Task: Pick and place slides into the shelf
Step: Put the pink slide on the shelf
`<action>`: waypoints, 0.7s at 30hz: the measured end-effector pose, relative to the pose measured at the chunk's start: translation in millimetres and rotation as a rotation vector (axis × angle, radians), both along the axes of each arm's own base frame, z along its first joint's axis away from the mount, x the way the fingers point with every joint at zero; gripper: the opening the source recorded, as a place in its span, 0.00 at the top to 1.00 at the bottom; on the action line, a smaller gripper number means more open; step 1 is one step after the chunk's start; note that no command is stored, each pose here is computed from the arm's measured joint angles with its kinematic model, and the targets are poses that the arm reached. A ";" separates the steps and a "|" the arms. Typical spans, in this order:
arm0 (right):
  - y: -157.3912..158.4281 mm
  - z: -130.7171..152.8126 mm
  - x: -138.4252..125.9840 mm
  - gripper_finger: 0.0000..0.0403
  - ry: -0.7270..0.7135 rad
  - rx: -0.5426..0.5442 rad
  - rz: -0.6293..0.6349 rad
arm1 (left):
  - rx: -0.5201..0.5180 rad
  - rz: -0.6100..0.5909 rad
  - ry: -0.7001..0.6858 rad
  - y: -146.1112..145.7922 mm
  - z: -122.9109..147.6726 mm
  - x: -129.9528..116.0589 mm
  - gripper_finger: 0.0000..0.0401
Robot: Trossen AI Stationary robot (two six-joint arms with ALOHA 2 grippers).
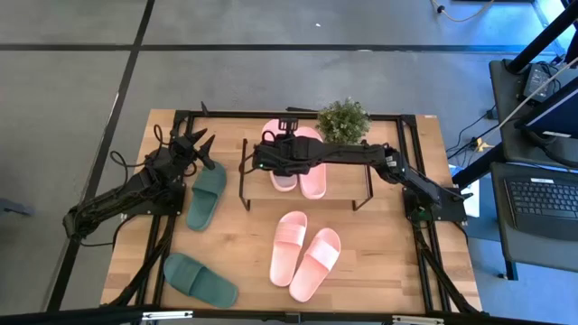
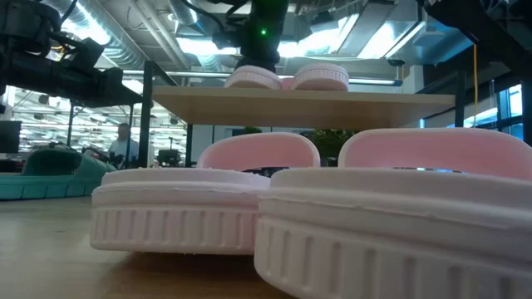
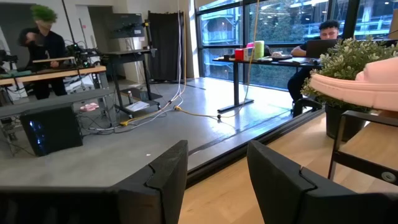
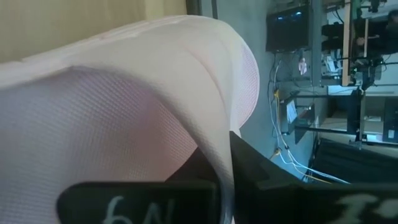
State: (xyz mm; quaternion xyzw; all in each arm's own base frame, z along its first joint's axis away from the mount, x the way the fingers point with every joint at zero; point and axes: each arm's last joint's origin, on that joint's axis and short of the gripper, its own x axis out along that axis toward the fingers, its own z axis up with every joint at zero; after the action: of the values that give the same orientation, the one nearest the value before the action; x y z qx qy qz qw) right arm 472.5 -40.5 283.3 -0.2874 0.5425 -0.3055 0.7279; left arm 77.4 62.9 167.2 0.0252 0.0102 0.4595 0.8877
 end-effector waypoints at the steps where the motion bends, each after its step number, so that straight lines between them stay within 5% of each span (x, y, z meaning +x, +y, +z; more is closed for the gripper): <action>1: 1.4 0.0 0.1 0.97 0.001 -0.001 0.004 | 0.000 0.000 0.000 0.0 0.0 0.0 0.60; 21: 2.4 14.8 -2.1 0.97 -0.035 -0.030 -0.002 | 0.000 0.000 0.000 0.0 0.0 0.0 0.60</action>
State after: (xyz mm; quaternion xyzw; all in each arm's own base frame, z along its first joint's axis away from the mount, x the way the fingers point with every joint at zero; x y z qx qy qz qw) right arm 470.5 -38.1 298.1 -0.2926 0.5254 -0.3194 0.7324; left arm 77.5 62.9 167.2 0.0252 0.0103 0.4595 0.8878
